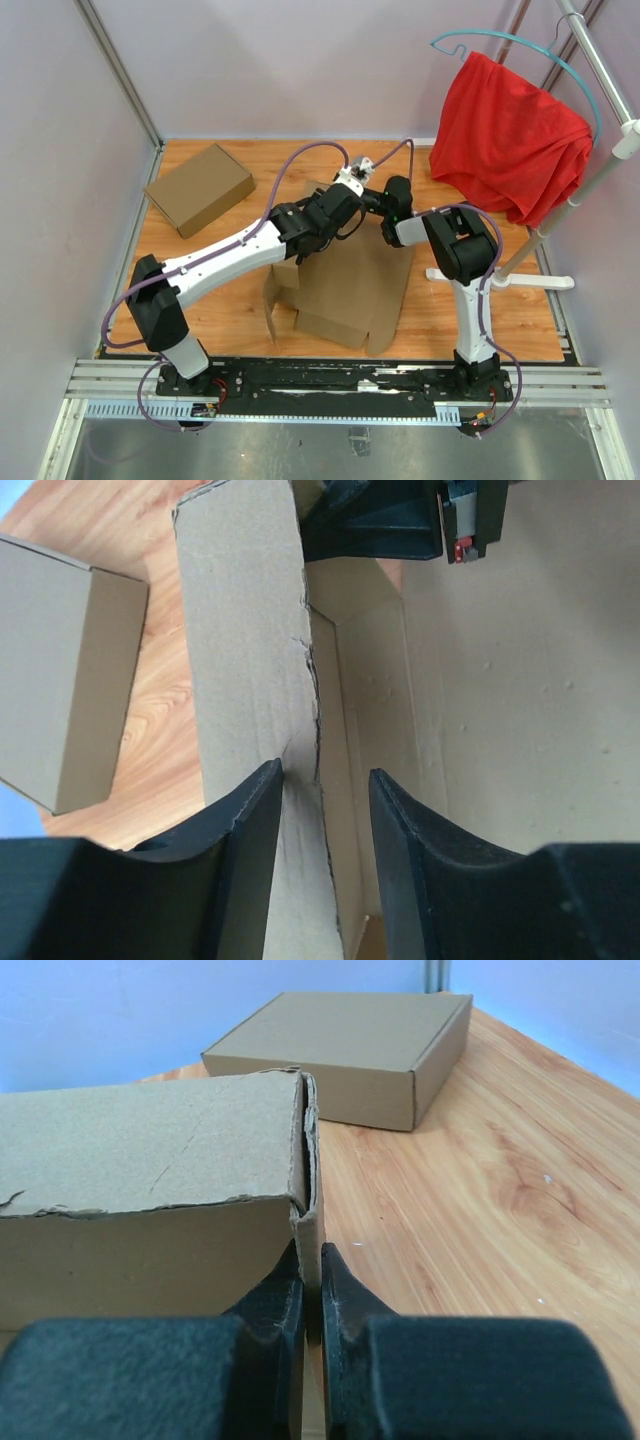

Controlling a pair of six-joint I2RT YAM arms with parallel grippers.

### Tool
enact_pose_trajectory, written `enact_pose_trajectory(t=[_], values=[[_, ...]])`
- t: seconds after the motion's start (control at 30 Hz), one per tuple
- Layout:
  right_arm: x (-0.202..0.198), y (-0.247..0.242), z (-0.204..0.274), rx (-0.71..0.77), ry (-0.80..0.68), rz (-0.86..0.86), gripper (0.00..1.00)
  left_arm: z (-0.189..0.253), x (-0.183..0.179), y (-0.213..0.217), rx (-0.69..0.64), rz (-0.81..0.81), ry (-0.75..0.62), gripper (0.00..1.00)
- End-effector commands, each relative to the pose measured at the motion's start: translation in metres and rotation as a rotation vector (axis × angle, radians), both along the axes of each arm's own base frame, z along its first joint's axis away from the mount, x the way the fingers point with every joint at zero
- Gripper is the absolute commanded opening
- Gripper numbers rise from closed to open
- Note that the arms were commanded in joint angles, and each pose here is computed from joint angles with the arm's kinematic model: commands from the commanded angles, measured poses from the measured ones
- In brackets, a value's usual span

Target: Fold the paper box

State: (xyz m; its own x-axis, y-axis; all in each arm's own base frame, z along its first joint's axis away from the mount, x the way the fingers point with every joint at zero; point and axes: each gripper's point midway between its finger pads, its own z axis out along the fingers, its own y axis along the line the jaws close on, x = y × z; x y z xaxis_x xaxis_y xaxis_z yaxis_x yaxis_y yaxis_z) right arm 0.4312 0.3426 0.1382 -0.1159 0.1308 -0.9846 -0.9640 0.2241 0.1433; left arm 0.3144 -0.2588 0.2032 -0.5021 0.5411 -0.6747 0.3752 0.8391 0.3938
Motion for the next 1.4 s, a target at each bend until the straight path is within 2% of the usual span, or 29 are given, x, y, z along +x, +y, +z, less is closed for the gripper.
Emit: enact_pose_trajectory(t=[0.0,0.33,0.43,0.5,0.6,0.8,0.93,1.03,1.2,1.37], values=[[0.007,-0.005,-0.021,-0.054,0.038,-0.150,0.01,0.045,-0.004,-0.011,-0.200,0.014,-0.065,0.46],[0.004,-0.017,-0.023,-0.100,-0.080,-0.422,0.01,0.139,-0.033,0.015,-0.613,0.005,-0.267,0.41],[0.002,-0.025,-0.022,-0.110,-0.097,-0.484,0.01,0.153,-0.037,0.035,-0.681,0.048,-0.350,0.42],[-0.001,-0.028,-0.020,-0.113,-0.113,-0.507,0.01,0.151,-0.037,0.050,-0.676,0.097,-0.393,0.47],[-0.004,-0.035,-0.021,-0.160,-0.134,-0.566,0.01,0.134,-0.029,0.061,-0.606,0.155,-0.423,0.48],[-0.012,-0.063,-0.019,-0.299,-0.166,-0.725,0.01,0.088,-0.010,0.047,-0.522,0.163,-0.377,0.33],[-0.016,-0.076,-0.027,-0.368,-0.123,-0.755,0.01,0.071,0.001,0.026,-0.554,0.105,-0.378,0.21],[-0.020,-0.078,-0.031,-0.377,-0.107,-0.756,0.01,0.053,0.009,0.020,-0.531,0.114,-0.376,0.12],[-0.023,-0.078,-0.036,-0.370,-0.100,-0.745,0.01,0.023,0.015,0.020,-0.460,0.139,-0.358,0.09],[-0.026,-0.076,-0.037,-0.354,-0.101,-0.735,0.01,0.007,0.019,0.023,-0.447,0.150,-0.350,0.08]])
